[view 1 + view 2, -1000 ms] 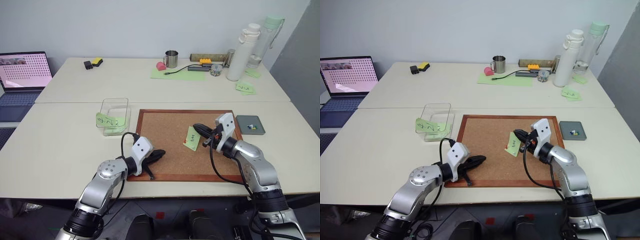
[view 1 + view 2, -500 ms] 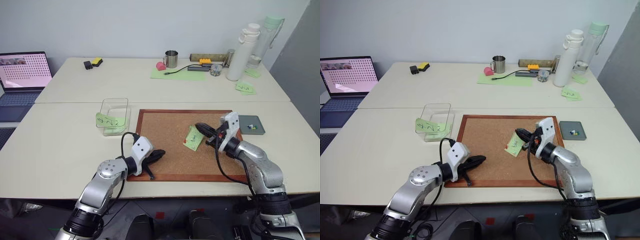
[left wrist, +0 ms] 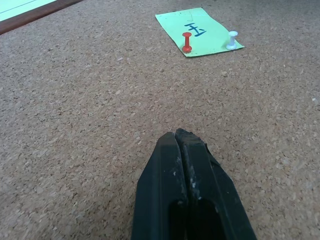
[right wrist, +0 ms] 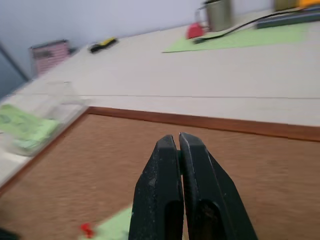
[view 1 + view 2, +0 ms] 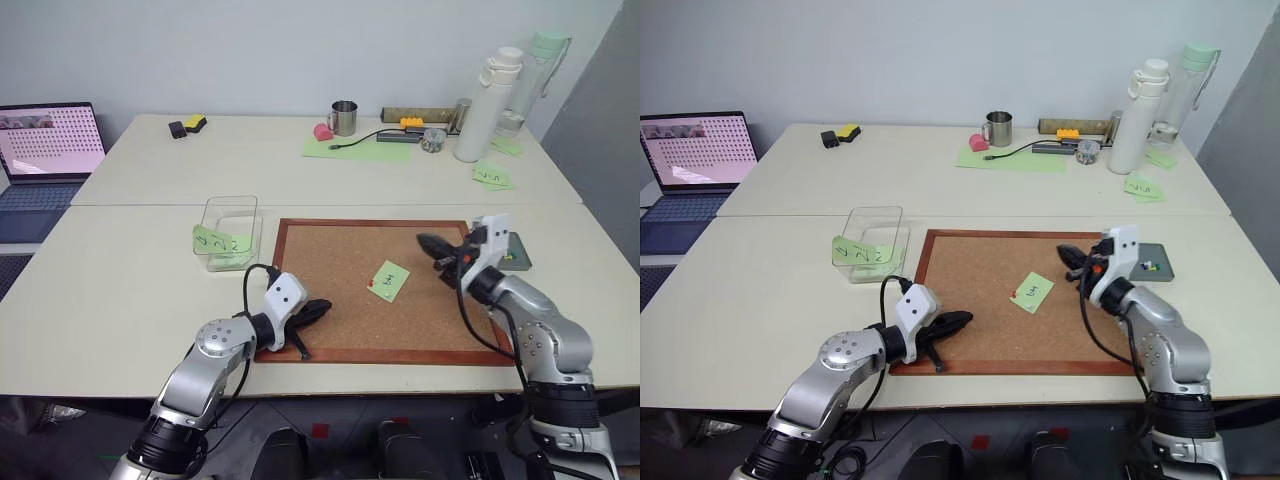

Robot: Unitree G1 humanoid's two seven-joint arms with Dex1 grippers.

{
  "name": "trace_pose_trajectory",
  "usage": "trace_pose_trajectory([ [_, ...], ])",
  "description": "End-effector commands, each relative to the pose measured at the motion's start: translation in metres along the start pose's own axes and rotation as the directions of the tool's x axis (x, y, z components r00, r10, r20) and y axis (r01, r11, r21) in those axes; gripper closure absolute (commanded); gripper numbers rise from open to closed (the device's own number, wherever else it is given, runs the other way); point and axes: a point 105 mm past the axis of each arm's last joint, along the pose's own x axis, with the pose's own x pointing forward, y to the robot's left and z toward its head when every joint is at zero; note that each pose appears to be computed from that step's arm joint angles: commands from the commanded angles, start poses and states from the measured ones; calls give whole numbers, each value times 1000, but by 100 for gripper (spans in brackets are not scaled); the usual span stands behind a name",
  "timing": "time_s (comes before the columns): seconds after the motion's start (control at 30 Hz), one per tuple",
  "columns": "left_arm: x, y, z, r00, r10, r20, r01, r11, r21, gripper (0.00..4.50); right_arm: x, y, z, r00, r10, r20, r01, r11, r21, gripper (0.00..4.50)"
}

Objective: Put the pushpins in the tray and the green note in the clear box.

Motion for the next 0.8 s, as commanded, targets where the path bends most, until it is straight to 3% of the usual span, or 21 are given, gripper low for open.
trace_pose_trajectory([
  [0.03, -6, -3, -37, 990, -7, -143, -3, 998, -64, 450, -16, -49, 13, 981, -193, 18, 193, 969, -154, 444],
  [0.17, -5, -4, -37, 989, -14, -144, 5, 998, -64, 450, -20, -79, 12, 964, -266, -8, 261, 950, -173, 444],
  [0.4, -4, -3, -37, 989, -25, -146, 17, 998, -59, 450, -6, -95, 3, 968, -247, -50, 246, 969, -14, 444],
  [0.63, -8, -2, -38, 988, -22, -155, 14, 998, -53, 450, 7, -117, -11, 956, -278, -97, 282, 959, 23, 444],
  [0.8, -11, -1, -39, 987, -14, -160, 6, 999, -52, 450, 11, -121, -13, 959, -268, -96, 271, 962, 17, 352],
])
